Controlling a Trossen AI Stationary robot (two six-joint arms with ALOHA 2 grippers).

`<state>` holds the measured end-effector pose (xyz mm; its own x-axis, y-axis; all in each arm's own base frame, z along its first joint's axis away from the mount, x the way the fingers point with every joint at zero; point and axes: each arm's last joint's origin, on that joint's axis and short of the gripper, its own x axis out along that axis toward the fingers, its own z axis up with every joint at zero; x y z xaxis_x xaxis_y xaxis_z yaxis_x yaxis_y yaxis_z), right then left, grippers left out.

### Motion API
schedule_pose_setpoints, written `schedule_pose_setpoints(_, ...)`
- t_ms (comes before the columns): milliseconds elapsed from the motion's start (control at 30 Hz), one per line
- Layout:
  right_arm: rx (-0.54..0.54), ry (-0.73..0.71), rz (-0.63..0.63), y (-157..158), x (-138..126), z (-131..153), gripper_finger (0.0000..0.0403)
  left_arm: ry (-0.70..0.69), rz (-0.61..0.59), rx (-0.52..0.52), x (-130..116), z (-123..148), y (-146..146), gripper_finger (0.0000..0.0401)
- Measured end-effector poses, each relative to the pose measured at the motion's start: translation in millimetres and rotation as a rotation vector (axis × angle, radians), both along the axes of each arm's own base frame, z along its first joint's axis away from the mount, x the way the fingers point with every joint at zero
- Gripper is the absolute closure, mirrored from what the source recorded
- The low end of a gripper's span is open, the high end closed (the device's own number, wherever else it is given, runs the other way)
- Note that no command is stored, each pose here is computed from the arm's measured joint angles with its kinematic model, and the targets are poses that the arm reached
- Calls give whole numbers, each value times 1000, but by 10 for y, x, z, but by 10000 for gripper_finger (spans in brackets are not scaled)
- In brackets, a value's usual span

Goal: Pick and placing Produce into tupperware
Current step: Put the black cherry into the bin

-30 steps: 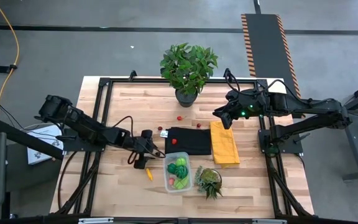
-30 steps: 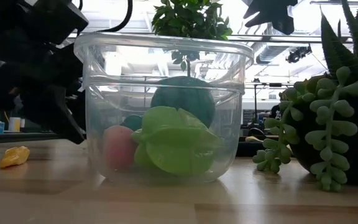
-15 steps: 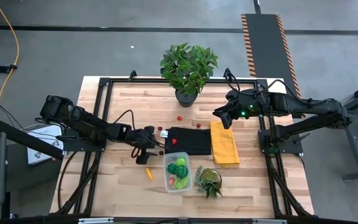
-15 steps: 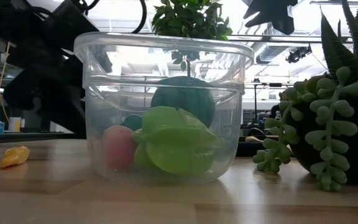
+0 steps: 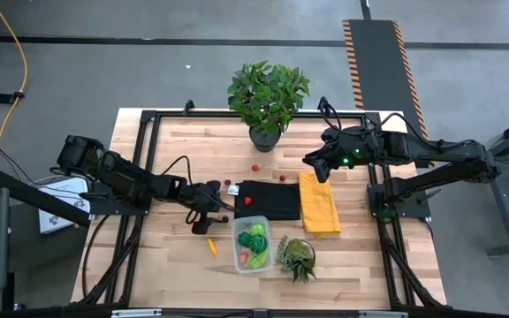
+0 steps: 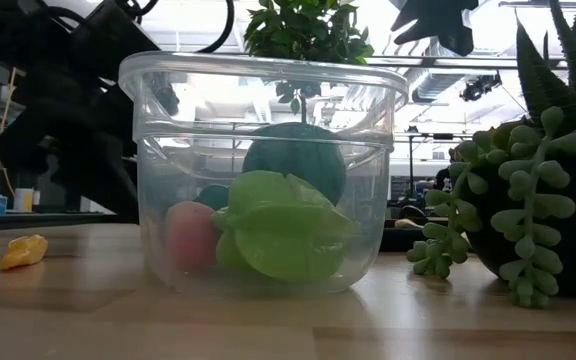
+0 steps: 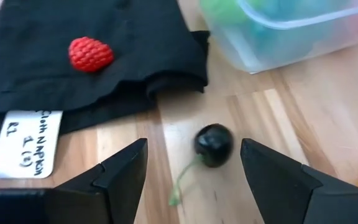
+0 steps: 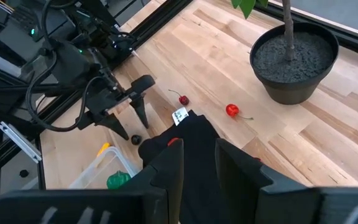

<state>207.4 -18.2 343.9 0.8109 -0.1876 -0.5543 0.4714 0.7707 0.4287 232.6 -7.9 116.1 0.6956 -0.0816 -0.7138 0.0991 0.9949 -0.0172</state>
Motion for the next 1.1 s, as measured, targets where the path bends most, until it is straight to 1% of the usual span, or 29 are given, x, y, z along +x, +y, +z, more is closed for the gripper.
schedule_pose_setpoints(100,0,0,0,0,0,0,320,-5,-27,-8,2,3,-7,153)
schedule_pose_setpoints(467,-1,0,-2,-1,0,0,320,-9,-65,-14,3,5,-17,153)
schedule_pose_setpoints(567,-1,0,-2,-1,0,0,320,-33,-45,3,20,21,-9,153)
schedule_pose_setpoints(667,-1,0,-2,-1,0,0,320,-62,1,36,41,42,7,153)
schedule_pose_setpoints(733,-1,0,-2,-1,0,0,320,-64,20,29,43,44,9,153)
schedule_pose_setpoints(833,-1,0,-2,-1,0,0,320,-60,16,24,41,41,7,153)
schedule_pose_setpoints(900,-1,0,-2,-1,0,0,320,-51,0,9,35,35,1,153)
schedule_pose_setpoints(967,-1,0,-2,-1,0,0,320,-50,-44,-12,32,35,-12,153)
schedule_pose_setpoints(1033,-1,0,-2,-1,0,0,320,-52,-84,-18,31,35,-22,153)
schedule_pose_setpoints(1100,-1,0,-2,-1,0,0,320,-53,-98,-13,30,35,-24,153)
